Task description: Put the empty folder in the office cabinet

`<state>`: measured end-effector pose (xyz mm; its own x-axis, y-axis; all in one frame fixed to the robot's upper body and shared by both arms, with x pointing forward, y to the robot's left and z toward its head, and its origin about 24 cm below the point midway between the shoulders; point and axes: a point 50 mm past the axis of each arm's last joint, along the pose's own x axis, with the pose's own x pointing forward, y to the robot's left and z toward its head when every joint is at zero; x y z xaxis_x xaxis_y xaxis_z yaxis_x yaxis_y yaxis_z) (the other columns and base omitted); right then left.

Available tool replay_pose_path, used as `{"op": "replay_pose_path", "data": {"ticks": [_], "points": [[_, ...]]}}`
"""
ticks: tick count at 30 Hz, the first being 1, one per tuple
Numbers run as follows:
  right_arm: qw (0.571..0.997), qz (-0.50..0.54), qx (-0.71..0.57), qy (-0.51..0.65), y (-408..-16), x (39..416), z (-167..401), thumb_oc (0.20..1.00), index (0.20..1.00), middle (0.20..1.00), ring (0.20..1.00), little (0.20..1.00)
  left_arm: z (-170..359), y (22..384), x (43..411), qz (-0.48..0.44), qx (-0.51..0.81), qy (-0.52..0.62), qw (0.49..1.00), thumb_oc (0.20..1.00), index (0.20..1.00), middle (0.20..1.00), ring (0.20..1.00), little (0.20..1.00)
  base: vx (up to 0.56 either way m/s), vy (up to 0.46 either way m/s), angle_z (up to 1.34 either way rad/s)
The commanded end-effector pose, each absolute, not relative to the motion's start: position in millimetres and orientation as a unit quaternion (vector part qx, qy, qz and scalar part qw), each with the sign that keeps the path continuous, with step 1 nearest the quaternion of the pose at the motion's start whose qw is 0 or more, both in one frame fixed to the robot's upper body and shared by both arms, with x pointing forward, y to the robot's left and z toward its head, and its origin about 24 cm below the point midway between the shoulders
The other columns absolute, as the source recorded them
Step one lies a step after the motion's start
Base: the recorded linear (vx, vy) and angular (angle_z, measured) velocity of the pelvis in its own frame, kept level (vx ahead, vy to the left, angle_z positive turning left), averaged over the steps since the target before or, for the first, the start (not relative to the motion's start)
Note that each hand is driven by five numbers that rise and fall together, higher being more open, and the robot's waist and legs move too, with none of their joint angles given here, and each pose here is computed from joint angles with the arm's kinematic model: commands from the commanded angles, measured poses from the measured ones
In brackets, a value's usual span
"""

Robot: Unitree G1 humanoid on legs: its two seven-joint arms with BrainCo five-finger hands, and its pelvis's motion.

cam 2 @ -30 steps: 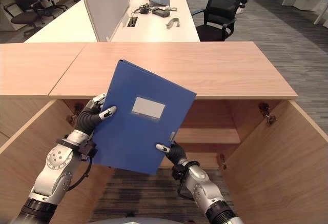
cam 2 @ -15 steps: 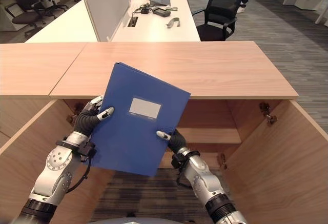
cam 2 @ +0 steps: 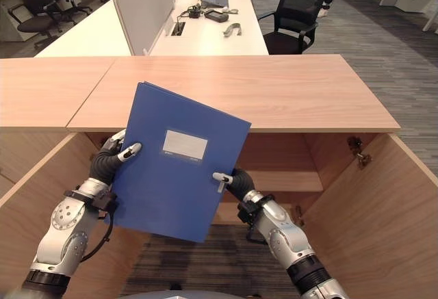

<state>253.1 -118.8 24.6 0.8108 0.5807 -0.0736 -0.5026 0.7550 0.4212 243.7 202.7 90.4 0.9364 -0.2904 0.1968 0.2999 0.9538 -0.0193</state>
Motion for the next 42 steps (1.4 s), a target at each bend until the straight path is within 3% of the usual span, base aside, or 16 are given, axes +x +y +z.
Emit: {"op": "replay_pose_path", "data": {"ticks": [1,27,28,42], "points": [[0.886,0.404,0.225,-0.006,-76,261,76,1.0,1.0,1.0,1.0,1.0,124,186,250,-0.206,-0.017,-0.174,0.963,0.2,0.2,0.2,0.2,0.2,0.0,0.0,0.0],[0.873,0.415,0.251,0.058,-48,251,50,1.0,1.0,1.0,1.0,1.0,136,160,259,-0.232,-0.049,-0.203,0.95,0.2,0.2,0.2,0.2,0.2,0.0,0.0,0.0],[0.872,0.414,0.253,0.058,-48,251,50,0.2,0.2,0.2,0.2,0.2,136,159,259,-0.233,-0.051,-0.203,0.95,0.2,0.2,0.2,0.2,0.2,0.0,0.0,0.0],[0.867,0.418,0.265,0.055,-47,251,52,0.2,0.2,0.2,0.2,0.2,137,160,260,-0.227,-0.06,-0.208,0.95,0.2,0.2,0.2,0.2,0.2,0.0,0.0,0.0]]}}
